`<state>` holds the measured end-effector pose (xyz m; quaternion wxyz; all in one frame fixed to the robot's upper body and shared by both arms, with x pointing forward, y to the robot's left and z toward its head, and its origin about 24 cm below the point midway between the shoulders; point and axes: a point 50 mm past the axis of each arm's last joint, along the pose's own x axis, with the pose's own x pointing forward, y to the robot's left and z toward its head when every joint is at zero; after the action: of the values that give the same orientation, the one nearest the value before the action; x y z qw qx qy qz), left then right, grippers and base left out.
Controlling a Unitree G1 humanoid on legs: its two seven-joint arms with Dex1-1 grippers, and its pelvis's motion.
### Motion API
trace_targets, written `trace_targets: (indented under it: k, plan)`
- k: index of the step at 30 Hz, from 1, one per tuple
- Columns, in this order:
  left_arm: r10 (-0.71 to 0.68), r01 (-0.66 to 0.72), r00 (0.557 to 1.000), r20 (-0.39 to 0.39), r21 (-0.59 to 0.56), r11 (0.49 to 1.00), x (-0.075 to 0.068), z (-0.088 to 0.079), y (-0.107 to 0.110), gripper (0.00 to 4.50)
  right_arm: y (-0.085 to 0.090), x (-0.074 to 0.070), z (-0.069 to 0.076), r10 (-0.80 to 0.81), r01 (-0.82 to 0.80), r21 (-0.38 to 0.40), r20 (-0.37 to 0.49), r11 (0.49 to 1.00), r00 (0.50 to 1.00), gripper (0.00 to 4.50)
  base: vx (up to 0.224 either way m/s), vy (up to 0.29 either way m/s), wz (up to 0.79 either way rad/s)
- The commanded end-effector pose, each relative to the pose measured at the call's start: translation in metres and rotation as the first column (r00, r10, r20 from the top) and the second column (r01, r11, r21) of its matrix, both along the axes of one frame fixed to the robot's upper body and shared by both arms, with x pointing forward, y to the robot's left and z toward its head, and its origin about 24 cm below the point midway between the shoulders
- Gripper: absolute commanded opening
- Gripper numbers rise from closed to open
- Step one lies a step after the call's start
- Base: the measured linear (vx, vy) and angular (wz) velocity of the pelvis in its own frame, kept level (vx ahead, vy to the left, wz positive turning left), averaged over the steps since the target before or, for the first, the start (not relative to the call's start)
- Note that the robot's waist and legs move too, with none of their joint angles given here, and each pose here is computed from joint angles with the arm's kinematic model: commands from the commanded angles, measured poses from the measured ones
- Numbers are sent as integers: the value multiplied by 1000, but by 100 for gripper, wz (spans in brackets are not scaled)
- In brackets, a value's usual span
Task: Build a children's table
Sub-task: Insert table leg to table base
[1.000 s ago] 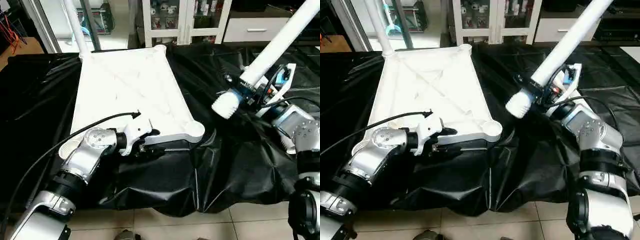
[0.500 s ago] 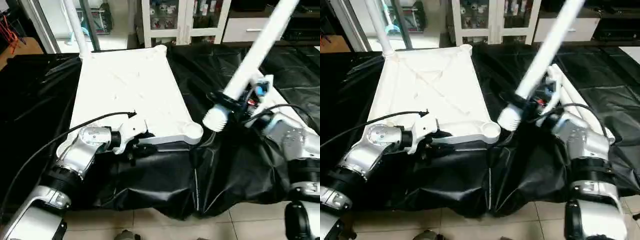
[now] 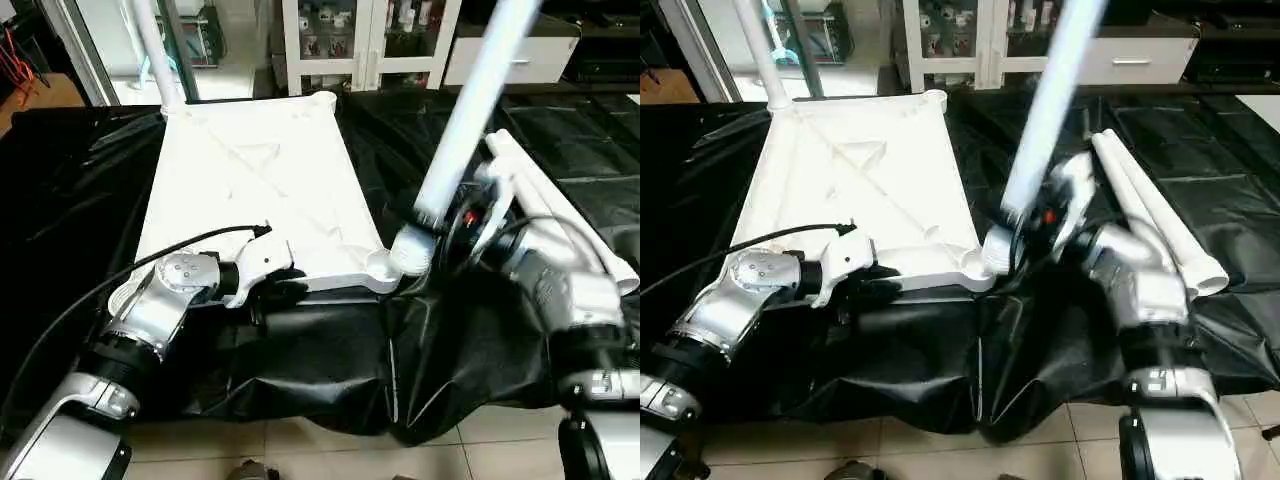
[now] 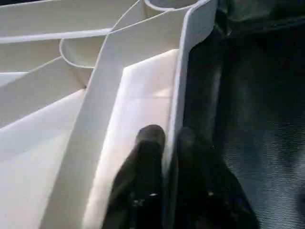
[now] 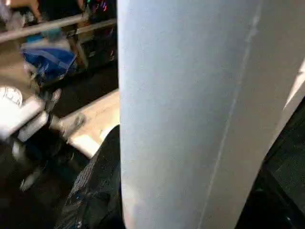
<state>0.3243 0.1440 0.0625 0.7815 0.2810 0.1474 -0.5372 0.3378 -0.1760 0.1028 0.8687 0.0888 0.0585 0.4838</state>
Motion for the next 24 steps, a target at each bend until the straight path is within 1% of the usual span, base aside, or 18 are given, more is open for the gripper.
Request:
trace_targets:
  k: [1, 3, 4, 7, 8, 10, 12, 13, 15, 16, 18, 22, 24]
  plan:
    - [-14, 25, 994, -111, 104, 994, -16, -30, 1, 34, 0, -1, 7, 33, -31, -28, 65, 999, 997, 188, 0, 0, 0]
    - [-27, 41, 992, -119, 114, 993, -19, -31, 0, 34, 0, -2, 4, 42, -38, -53, 76, 998, 996, 188, 0, 0, 0]
    - [-67, 84, 988, -141, 114, 990, -25, -32, -4, 18, -2, -2, 0, 46, -40, -70, 82, 997, 996, 188, 0, 0, 0]
    - [-104, 122, 982, -159, 106, 987, -30, -32, -6, 8, -4, -2, -2, 49, -42, -78, 86, 996, 995, 188, 0, 0, 0]
    - [-153, 170, 973, -175, 87, 982, -35, -32, -9, 4, -5, -1, -6, 43, -36, -82, 95, 996, 995, 188, 0, 0, 0]
    - [-194, 209, 961, -196, 58, 976, -41, -32, -12, 0, -5, 0, -8, 30, -24, -60, 100, 998, 995, 188, 0, 0, 0]
    - [-203, 217, 958, -202, 52, 975, -43, -32, -13, 0, -5, 0, -8, 33, -28, -53, 100, 998, 994, 188, 0, 0, 0]
    - [-225, 239, 952, -206, 45, 970, -46, -31, -15, 0, -1, -1, -8, 60, -59, -23, 84, 998, 995, 188, 0, 0, 0]
    - [-228, 242, 952, -204, 47, 969, -47, -31, -16, 0, 2, -3, -9, 97, -96, -11, 72, 995, 993, 188, 0, 0, 0]
    - [-223, 237, 955, -194, 50, 970, -47, -30, -16, 0, 5, -7, -12, 143, -143, -7, 62, 990, 988, 188, 0, 0, 0]
    - [-216, 229, 958, -189, 53, 972, -46, -30, -16, 0, 5, -10, -17, 184, -183, -20, 49, 983, 982, 188, 0, 0, 0]
    - [-203, 218, 963, -179, 64, 974, -45, -29, -15, 0, 4, -13, -22, 213, -212, -28, 34, 977, 977, 188, 0, 0, 0]
    - [-197, 212, 964, -180, 65, 975, -45, -29, -14, 0, 2, -16, -26, 239, -236, -65, 36, 970, 970, 188, 0, 0, 0]
